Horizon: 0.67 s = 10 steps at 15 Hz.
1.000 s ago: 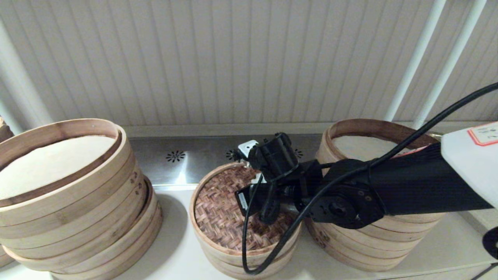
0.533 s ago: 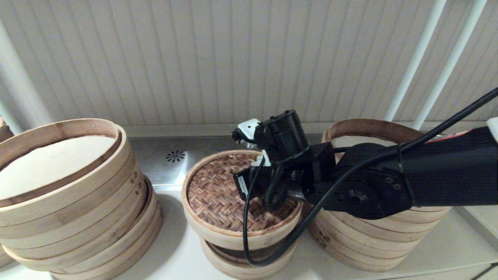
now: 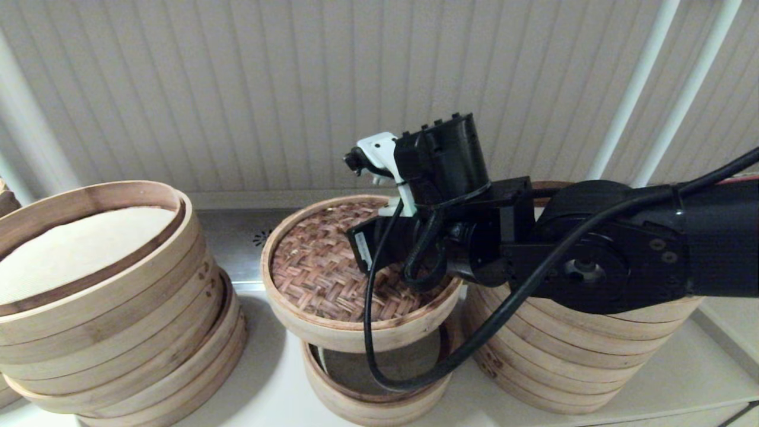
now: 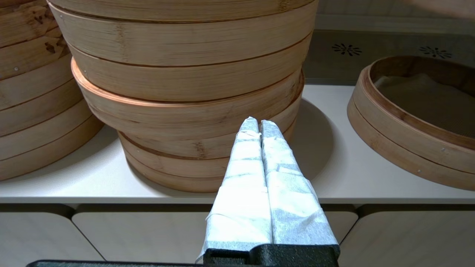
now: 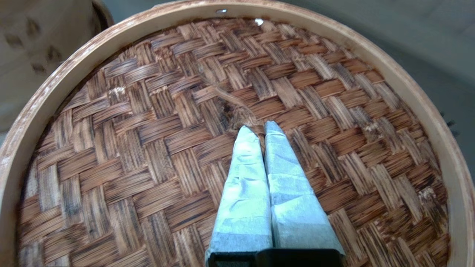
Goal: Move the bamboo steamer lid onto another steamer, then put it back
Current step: Put the steamer
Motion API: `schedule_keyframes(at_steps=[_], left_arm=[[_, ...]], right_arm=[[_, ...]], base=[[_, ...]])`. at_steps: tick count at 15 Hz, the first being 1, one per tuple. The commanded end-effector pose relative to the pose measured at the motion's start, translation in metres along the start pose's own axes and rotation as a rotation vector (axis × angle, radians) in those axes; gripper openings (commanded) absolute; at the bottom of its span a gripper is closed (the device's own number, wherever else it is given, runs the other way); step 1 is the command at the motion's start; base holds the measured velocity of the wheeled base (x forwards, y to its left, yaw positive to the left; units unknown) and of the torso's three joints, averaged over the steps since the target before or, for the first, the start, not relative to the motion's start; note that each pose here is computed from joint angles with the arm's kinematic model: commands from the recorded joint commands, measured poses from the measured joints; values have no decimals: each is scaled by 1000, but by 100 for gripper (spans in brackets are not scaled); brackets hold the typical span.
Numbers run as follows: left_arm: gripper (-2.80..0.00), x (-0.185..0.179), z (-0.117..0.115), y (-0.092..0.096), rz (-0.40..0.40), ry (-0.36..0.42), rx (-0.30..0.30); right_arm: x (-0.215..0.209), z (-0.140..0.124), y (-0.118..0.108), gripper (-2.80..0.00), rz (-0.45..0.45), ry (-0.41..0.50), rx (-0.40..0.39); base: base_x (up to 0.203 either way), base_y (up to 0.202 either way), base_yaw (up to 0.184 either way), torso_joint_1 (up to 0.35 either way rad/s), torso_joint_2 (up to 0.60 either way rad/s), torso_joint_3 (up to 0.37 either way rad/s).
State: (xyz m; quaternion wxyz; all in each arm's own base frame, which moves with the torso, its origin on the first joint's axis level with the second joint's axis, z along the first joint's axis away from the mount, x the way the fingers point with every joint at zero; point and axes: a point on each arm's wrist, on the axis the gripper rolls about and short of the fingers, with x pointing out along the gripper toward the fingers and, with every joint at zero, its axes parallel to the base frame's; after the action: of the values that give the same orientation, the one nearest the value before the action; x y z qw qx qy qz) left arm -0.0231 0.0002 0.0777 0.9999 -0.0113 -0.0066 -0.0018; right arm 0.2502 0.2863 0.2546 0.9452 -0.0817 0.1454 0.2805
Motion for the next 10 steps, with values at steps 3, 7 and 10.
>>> schedule_keyframes(at_steps=[3, 7, 10], left_arm=[[-280, 0, 0, 0, 0, 1, -1], [-280, 0, 0, 0, 0, 1, -1], [-280, 0, 0, 0, 0, 1, 0]], right_arm=[[-21, 31, -6, -280, -24, -74, 2], [-51, 61, -23, -280, -46, -122, 16], [-75, 75, -52, -280, -109, -138, 39]], base=[[0, 0, 0, 0, 0, 0], [0, 0, 0, 0, 0, 0], [0, 0, 0, 0, 0, 0]])
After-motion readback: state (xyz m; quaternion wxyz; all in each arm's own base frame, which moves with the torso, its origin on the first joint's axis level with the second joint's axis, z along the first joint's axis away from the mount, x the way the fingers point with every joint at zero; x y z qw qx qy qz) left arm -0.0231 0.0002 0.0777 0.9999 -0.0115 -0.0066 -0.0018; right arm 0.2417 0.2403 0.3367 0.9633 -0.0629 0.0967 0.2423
